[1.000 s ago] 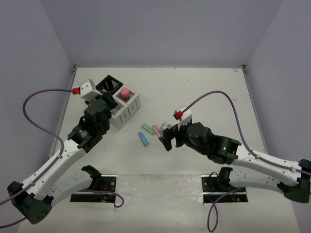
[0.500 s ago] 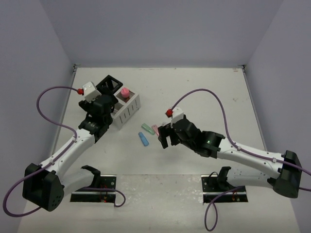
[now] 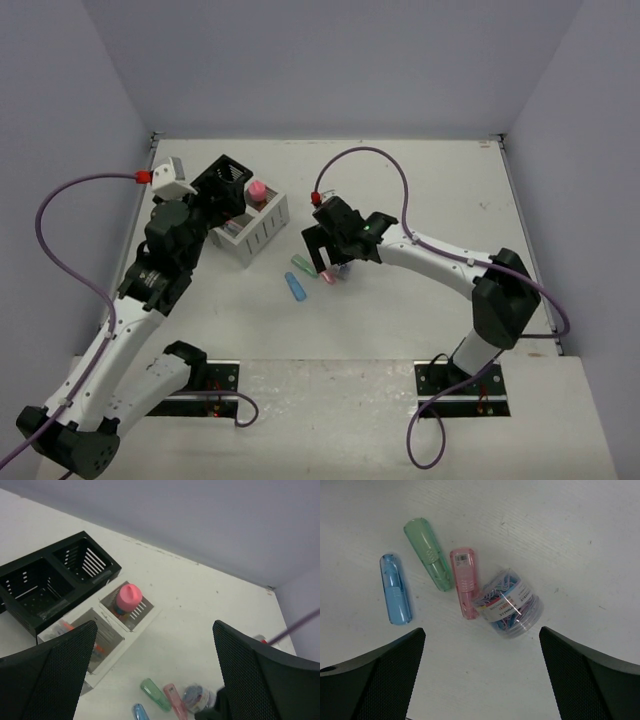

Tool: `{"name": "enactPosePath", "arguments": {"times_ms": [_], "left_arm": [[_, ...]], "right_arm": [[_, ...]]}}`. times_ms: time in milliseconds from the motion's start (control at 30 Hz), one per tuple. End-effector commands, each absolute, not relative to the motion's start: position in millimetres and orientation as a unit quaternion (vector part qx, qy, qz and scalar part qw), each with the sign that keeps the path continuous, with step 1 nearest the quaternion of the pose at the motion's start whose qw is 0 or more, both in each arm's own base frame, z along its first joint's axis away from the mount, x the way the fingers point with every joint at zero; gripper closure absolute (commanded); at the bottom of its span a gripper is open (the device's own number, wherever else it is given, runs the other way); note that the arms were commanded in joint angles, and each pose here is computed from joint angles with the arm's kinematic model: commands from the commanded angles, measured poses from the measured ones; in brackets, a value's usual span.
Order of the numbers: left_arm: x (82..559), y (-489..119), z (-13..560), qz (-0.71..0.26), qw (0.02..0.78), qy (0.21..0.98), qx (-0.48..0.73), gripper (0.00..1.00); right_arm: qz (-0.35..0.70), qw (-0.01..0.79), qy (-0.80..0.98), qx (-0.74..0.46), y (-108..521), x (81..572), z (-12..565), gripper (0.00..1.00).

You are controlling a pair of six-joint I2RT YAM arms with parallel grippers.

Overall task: Sort the stationery into containers
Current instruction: Pick up the stationery from the center of the board.

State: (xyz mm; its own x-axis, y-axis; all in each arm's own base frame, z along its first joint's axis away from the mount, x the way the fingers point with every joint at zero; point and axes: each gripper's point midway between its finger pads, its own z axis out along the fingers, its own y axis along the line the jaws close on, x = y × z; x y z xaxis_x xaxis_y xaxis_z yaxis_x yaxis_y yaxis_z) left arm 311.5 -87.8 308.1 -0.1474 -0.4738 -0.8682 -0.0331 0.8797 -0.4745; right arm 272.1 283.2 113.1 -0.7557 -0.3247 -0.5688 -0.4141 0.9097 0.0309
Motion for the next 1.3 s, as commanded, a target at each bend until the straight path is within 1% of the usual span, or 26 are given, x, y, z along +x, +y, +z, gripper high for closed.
{"name": "enactPosePath", "arguments": {"times_ms": [0,67,200,300,433,533,667,700,733,767,833,867,900,967,1000,1067,1133,1200,1233,1267], "left_arm": [[289,-106,315,-0.214,0.611,0.756,-0.101,0.00],[286,-111,313,-0.224,0.607,0.757,-0.090,0.00],[288,-118,300,-0.232,0.590,0.769,-0.080,0.00],[288,-126,291,-0.243,0.578,0.776,-0.072,0.00],[284,-129,285,-0.252,0.572,0.778,-0.068,0.00],[283,-129,284,-0.255,0.573,0.776,-0.067,0.00],[282,-131,281,-0.257,0.568,0.779,-0.060,0.00],[283,-131,278,-0.256,0.566,0.781,-0.060,0.00],[284,-132,275,-0.254,0.563,0.784,-0.060,0.00],[284,-132,271,-0.255,0.561,0.786,-0.059,0.00],[285,-135,266,-0.258,0.556,0.788,-0.056,0.00],[287,-139,261,-0.263,0.550,0.791,-0.052,0.00],[287,-141,260,-0.266,0.549,0.791,-0.050,0.00],[289,-149,256,-0.279,0.537,0.795,-0.040,0.00],[289,-157,257,-0.296,0.533,0.792,-0.030,0.00],[291,-168,259,-0.318,0.525,0.789,-0.019,0.00],[284,-187,264,-0.363,0.506,0.782,0.013,0.00],[282,-201,270,-0.397,0.487,0.777,0.032,0.00],[279,-207,271,-0.412,0.477,0.776,0.041,0.00],[276,-216,273,-0.436,0.458,0.773,0.049,0.00]], "right_arm": [[0.016,0.279,0.955,-0.104,267,279,105,0.01],[0.010,0.306,0.952,-0.017,263,289,105,0.01],[0.008,0.319,0.942,0.099,256,292,98,0.01],[0.003,0.320,0.938,0.134,251,290,90,0.01],[0.012,0.292,0.942,0.163,262,288,64,0.01],[0.010,0.284,0.943,0.174,265,287,52,0.05],[0.023,0.293,0.937,0.187,265,286,44,0.22],[0.026,0.293,0.937,0.188,264,284,42,0.23],[0.025,0.292,0.938,0.187,263,283,40,0.27],[0.023,0.295,0.937,0.186,262,283,40,0.38],[0.022,0.304,0.935,0.179,261,286,41,0.53],[0.025,0.313,0.935,0.164,261,288,43,0.66],[0.027,0.319,0.935,0.153,263,289,45,0.73],[0.030,0.347,0.930,0.122,261,294,55,0.81],[0.030,0.370,0.924,0.091,261,298,66,0.84],[0.032,0.402,0.915,0.022,257,298,86,0.96],[0.081,0.461,0.881,-0.066,283,290,117,0.99],[0.088,0.501,0.841,-0.183,293,271,133,1.00],[0.117,0.526,0.818,-0.200,305,262,155,1.00],[0.126,0.547,0.788,-0.254,309,250,168,1.00]]}}
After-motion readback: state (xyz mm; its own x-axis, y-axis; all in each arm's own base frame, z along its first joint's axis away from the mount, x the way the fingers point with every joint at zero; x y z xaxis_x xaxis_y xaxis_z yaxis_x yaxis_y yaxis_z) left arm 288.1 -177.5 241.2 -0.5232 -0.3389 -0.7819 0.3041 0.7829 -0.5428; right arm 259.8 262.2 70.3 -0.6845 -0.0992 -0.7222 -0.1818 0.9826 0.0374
